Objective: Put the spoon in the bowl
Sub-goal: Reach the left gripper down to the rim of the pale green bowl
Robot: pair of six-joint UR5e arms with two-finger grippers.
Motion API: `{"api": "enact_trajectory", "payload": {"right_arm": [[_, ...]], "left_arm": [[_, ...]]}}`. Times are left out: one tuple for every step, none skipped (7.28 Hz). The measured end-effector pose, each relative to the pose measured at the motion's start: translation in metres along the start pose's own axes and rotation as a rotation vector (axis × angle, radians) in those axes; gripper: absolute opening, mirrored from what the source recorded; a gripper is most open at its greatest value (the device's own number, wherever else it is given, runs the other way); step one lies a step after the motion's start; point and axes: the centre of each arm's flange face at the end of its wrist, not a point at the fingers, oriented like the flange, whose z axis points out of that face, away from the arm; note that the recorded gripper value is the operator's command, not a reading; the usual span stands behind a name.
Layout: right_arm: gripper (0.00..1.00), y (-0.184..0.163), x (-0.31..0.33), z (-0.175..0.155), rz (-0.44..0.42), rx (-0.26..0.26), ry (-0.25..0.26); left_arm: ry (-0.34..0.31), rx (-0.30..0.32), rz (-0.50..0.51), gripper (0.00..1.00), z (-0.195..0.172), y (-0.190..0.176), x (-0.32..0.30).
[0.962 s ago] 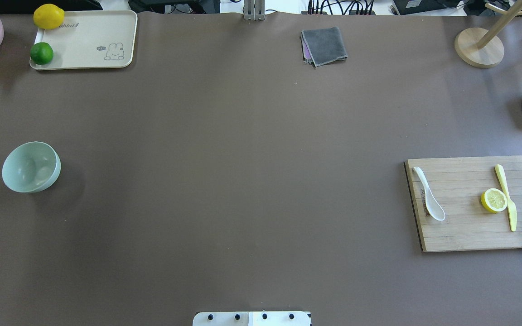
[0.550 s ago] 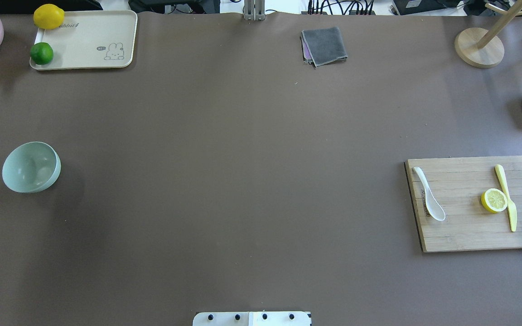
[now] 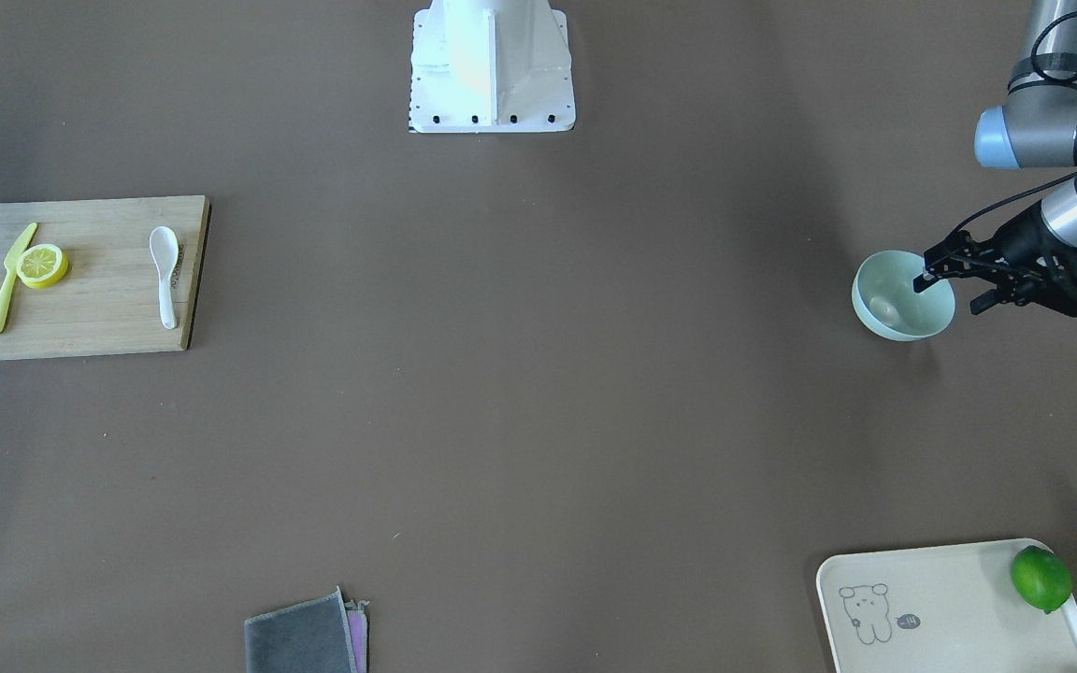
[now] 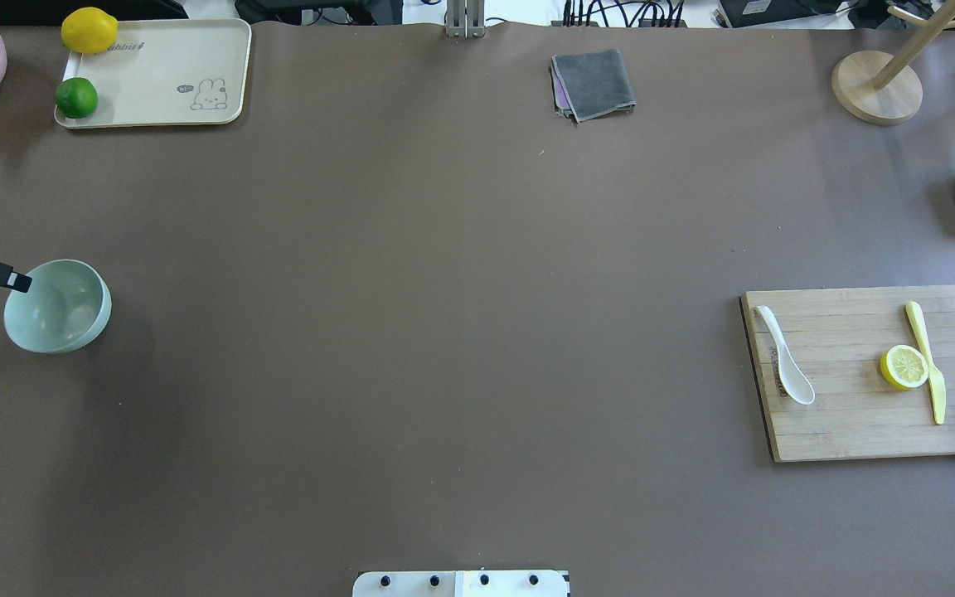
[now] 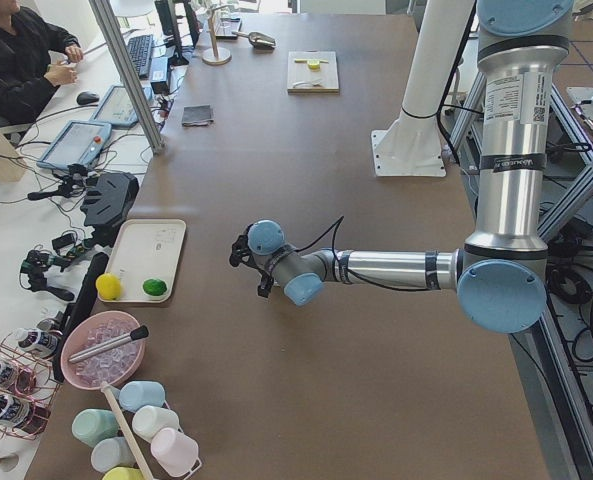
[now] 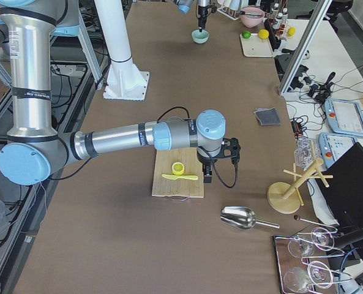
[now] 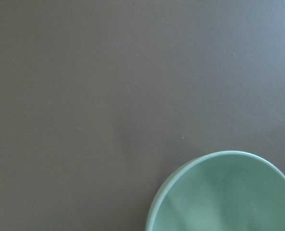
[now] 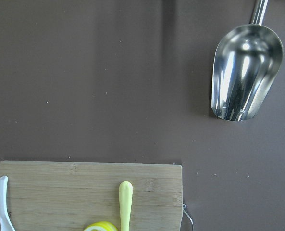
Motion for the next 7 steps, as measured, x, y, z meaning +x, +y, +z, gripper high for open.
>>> {"api": "enact_trajectory", "payload": {"right_arm": [[1.0, -0.001, -0.004, 0.002, -0.008, -0.004, -0.002], [1.0, -0.002, -0.009, 0.003, -0.019, -0.006, -0.011], [1.0, -0.004, -0.02, 0.006, -0.039, -0.015, -0.031], [1.0, -0.006, -0.036, 0.013, -0.068, -0.031, -0.051], [1.0, -0.007, -0.053, 0.021, -0.101, -0.05, -0.063], [1.0, -0.008, -0.065, 0.027, -0.118, -0.062, -0.069], [1.0, -0.008, -0.075, 0.032, -0.115, -0.073, -0.071]], "left_arm": [[0.003, -0.014, 0.006, 0.19, 0.007, 0.003, 0.003], [0.003, -0.021, 0.008, 0.0, 0.01, 0.004, 0.003], [0.003, -0.024, 0.009, 0.0, 0.011, 0.005, 0.004], [0.005, -0.022, 0.011, 0.0, 0.01, 0.005, 0.005], [0.011, -0.016, 0.014, 0.0, 0.008, 0.004, 0.008], [0.025, -0.002, -0.004, 0.0, 0.003, -0.002, 0.018], [0.045, 0.024, -0.051, 0.0, -0.006, -0.016, 0.039]]}}
